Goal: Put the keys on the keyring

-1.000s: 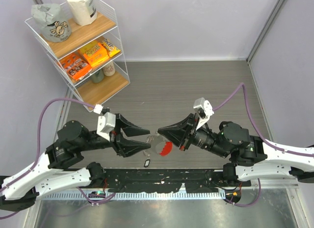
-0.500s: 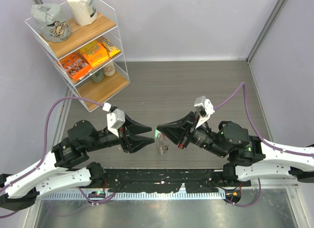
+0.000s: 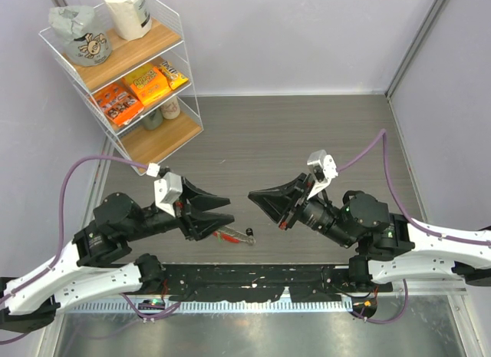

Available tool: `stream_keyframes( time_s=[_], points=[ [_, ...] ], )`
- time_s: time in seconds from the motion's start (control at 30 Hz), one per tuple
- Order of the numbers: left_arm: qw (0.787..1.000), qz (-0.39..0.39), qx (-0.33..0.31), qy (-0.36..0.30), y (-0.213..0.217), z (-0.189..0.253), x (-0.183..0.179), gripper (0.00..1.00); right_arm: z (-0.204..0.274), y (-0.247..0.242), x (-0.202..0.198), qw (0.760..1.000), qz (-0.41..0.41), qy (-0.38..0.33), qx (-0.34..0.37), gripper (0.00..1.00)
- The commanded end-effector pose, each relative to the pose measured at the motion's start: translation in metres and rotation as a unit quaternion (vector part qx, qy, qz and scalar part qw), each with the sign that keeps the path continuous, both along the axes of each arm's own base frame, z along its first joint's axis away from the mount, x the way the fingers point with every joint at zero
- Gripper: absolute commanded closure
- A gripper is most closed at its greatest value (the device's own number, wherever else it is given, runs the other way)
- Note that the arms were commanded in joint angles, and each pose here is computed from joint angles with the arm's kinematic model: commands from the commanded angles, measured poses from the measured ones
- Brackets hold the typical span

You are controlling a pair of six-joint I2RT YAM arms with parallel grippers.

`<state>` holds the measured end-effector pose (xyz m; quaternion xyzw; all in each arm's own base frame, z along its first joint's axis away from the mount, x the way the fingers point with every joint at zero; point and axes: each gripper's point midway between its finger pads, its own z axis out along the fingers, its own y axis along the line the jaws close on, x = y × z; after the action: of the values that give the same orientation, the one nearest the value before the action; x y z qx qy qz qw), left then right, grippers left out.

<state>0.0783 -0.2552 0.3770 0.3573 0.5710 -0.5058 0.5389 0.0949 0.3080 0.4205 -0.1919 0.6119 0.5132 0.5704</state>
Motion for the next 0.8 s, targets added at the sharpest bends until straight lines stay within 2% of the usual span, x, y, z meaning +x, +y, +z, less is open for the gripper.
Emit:
stream_keyframes(
  time_s=[0.0,0.07,0.13,0.3,0.43,0.5,0.77],
  points=[
    [1.000,0.026,-0.006,-0.002,0.010,-0.002,0.005,0.51,-0.025,-0.015,0.015,0.998,-0.051,0.010,-0.034,0.94],
    [0.999,0.033,-0.001,0.000,0.012,-0.008,0.007,0.51,-0.041,-0.019,0.021,0.996,-0.069,0.014,-0.055,0.94],
    [0.999,0.038,0.004,0.002,0.013,-0.013,0.008,0.51,-0.055,-0.021,0.024,0.993,-0.081,0.013,-0.081,0.89],
    [0.999,0.046,0.018,0.009,0.014,-0.027,0.011,0.50,-0.095,-0.008,0.027,0.983,-0.082,0.010,-0.163,0.62],
    [0.998,0.059,0.024,0.012,0.021,-0.036,0.013,0.46,-0.126,-0.006,0.034,0.974,-0.093,0.010,-0.205,0.49],
    [0.997,0.069,0.022,0.011,0.025,-0.039,0.014,0.43,-0.141,-0.006,0.041,0.971,-0.103,0.025,-0.213,0.48],
    [0.990,0.141,0.020,0.013,0.056,-0.052,0.028,0.38,-0.185,0.029,0.049,0.973,-0.038,0.067,-0.219,0.45]
  ],
)
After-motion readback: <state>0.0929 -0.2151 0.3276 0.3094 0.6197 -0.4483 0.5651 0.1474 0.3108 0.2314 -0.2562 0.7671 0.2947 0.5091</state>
